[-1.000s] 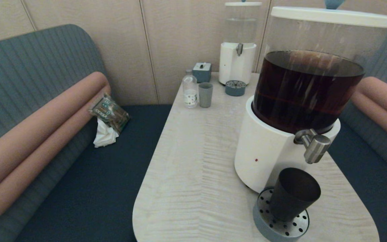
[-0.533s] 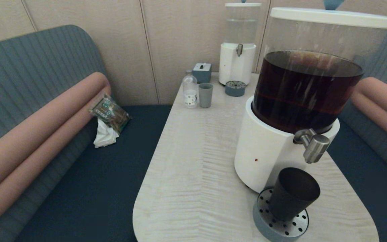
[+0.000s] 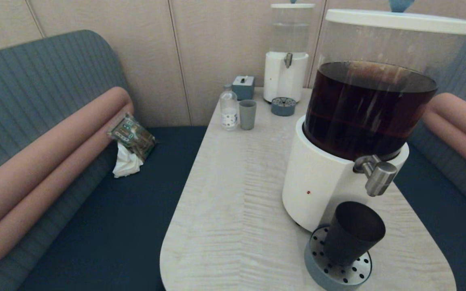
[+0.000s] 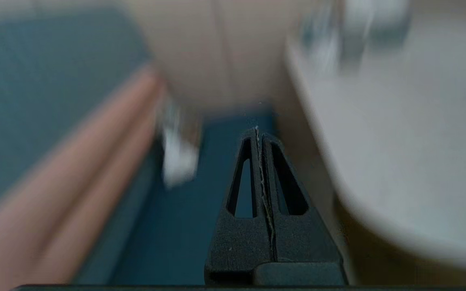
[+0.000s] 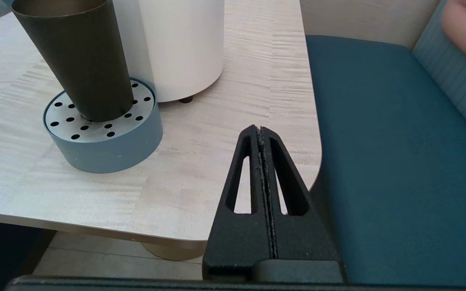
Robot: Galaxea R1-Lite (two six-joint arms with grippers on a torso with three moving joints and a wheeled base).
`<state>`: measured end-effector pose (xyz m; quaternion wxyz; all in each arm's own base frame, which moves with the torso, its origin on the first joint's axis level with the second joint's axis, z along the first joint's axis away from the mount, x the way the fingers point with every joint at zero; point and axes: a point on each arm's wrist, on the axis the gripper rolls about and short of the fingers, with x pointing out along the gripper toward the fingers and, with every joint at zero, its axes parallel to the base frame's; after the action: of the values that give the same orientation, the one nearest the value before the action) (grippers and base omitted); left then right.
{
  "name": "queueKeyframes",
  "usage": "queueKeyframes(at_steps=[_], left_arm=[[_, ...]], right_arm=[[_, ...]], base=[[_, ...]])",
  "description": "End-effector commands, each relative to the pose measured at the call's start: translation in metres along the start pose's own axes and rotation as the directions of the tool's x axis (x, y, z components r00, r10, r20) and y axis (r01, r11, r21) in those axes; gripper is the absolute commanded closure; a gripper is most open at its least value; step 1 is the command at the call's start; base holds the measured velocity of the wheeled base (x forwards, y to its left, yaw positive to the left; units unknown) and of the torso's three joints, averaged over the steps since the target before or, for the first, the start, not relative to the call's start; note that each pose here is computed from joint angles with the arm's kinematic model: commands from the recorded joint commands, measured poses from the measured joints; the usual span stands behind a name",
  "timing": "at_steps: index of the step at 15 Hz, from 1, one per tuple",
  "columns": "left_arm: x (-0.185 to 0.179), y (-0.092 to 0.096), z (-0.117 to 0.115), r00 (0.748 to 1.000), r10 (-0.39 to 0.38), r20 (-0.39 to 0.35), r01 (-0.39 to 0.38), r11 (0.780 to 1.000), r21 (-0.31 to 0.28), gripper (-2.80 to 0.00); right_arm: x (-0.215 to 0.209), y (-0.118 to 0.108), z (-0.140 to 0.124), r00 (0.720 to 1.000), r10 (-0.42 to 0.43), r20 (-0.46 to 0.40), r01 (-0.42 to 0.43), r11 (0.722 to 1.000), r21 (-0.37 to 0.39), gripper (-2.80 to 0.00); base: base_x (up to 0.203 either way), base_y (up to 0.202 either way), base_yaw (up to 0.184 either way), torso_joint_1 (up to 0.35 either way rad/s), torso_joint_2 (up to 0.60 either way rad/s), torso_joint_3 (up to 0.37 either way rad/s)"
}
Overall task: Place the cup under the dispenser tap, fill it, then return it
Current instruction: Turn on the faucet
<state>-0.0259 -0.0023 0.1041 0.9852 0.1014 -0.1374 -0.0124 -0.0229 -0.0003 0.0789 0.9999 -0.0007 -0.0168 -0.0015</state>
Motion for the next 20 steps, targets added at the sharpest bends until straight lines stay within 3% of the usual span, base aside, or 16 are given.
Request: queueKeyframes(at_steps=[1, 4, 6, 9, 20], left_arm=[[-0.0007, -0.0040, -0.0219, 0.990, -0.016, -0.137, 0.016, 1.000, 0.003, 0.00], [-0.0014, -0.0051, -0.0262, 0.983, -0.030, -0.179, 0.026, 0.999, -0.025, 0.00], [-0.0022, -0.0056, -0.0300, 0.976, -0.034, -0.215, 0.016, 0.996, -0.084, 0.00], [-0.0013, -0.0046, -0.0253, 0.985, -0.022, -0.170, 0.006, 0.996, -0.093, 0.00], [-0.0014, -0.0046, -0.0253, 0.985, -0.022, -0.169, 0.006, 0.995, -0.095, 0.00]], right_arm=[[0.0005, 0.0000, -0.0025, 1.000, 0.000, -0.007, 0.000, 1.000, 0.000, 0.00], [0.0005, 0.0000, -0.0026, 1.000, 0.001, -0.007, -0.001, 1.000, 0.000, 0.00], [0.0005, 0.0000, -0.0025, 1.000, 0.000, -0.007, 0.000, 1.000, 0.000, 0.00], [0.0004, 0.0000, -0.0026, 1.000, 0.000, -0.006, 0.000, 1.000, 0.000, 0.00], [0.0004, -0.0001, -0.0027, 1.000, -0.003, -0.008, 0.003, 1.000, 0.000, 0.00]], base=[[0.000, 0.000, 0.000, 0.000, 0.00, 0.000], [0.000, 0.000, 0.000, 0.000, 0.00, 0.000], [0.000, 0.000, 0.000, 0.000, 0.00, 0.000], [0.000, 0.000, 0.000, 0.000, 0.00, 0.000], [0.000, 0.000, 0.000, 0.000, 0.00, 0.000]])
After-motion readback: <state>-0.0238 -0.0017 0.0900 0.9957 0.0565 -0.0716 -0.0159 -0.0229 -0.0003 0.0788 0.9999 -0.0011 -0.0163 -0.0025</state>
